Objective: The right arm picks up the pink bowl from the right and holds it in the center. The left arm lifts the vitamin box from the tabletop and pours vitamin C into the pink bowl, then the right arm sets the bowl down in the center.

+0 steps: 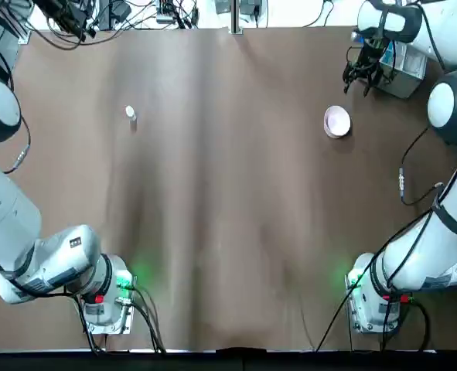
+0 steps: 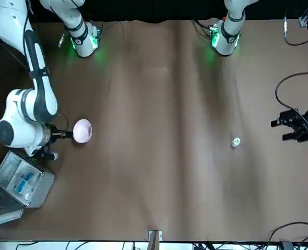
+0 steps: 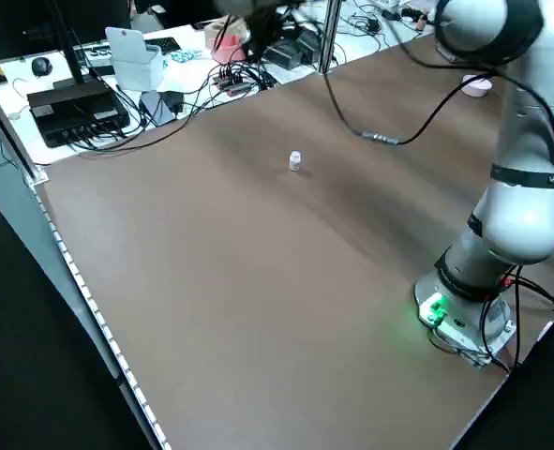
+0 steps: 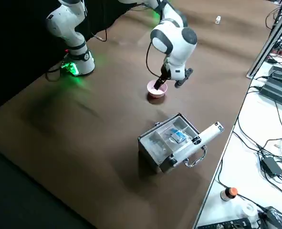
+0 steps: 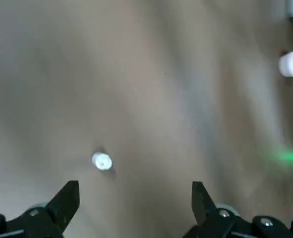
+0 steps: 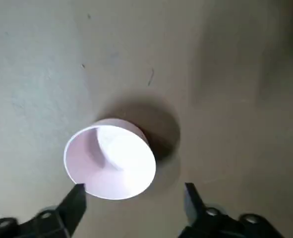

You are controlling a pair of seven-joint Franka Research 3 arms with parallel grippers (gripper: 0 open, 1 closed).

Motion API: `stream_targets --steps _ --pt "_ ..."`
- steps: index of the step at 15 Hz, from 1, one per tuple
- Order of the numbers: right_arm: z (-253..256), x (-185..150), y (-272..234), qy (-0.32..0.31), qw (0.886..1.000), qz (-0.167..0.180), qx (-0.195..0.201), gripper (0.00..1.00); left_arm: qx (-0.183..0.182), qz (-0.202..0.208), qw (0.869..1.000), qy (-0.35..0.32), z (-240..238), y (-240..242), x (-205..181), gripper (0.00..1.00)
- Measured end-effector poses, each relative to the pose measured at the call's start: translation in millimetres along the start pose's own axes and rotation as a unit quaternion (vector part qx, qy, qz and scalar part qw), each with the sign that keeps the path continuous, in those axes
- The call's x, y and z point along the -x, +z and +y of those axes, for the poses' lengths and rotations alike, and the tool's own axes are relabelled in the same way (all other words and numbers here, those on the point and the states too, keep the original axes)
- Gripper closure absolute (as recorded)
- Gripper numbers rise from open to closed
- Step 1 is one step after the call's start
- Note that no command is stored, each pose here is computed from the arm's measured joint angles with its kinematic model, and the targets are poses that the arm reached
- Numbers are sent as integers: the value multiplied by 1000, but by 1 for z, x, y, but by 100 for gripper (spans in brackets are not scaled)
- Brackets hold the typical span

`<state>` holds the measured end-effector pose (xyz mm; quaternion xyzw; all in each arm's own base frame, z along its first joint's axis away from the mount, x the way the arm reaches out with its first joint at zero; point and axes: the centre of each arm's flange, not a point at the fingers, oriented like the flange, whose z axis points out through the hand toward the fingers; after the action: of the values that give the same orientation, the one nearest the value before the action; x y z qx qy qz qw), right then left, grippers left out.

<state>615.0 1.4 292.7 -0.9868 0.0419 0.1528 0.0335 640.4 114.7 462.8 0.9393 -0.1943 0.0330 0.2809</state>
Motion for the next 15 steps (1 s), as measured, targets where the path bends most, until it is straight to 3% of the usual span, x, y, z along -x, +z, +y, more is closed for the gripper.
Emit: stream_targets --steps 2,4,7,10,12,14,15 --pt "3 3 27 3 1000 -26 2 26 56 32 997 51 -73 29 22 0" --pt "8 4 46 8 999 -39 3 37 76 51 992 81 -98 41 30 0" --pt "11 0 62 10 999 -37 5 40 101 84 981 144 -122 56 41 0" --pt "13 -3 72 12 999 -39 6 60 125 119 963 207 -154 82 57 0" --pt "13 -6 81 12 999 -38 8 60 137 145 941 274 -171 103 66 0" --pt "12 -11 92 11 999 -32 10 62 156 186 900 362 -179 123 72 0" --pt "11 -13 97 11 999 -32 11 67 163 205 881 394 -181 134 73 0"
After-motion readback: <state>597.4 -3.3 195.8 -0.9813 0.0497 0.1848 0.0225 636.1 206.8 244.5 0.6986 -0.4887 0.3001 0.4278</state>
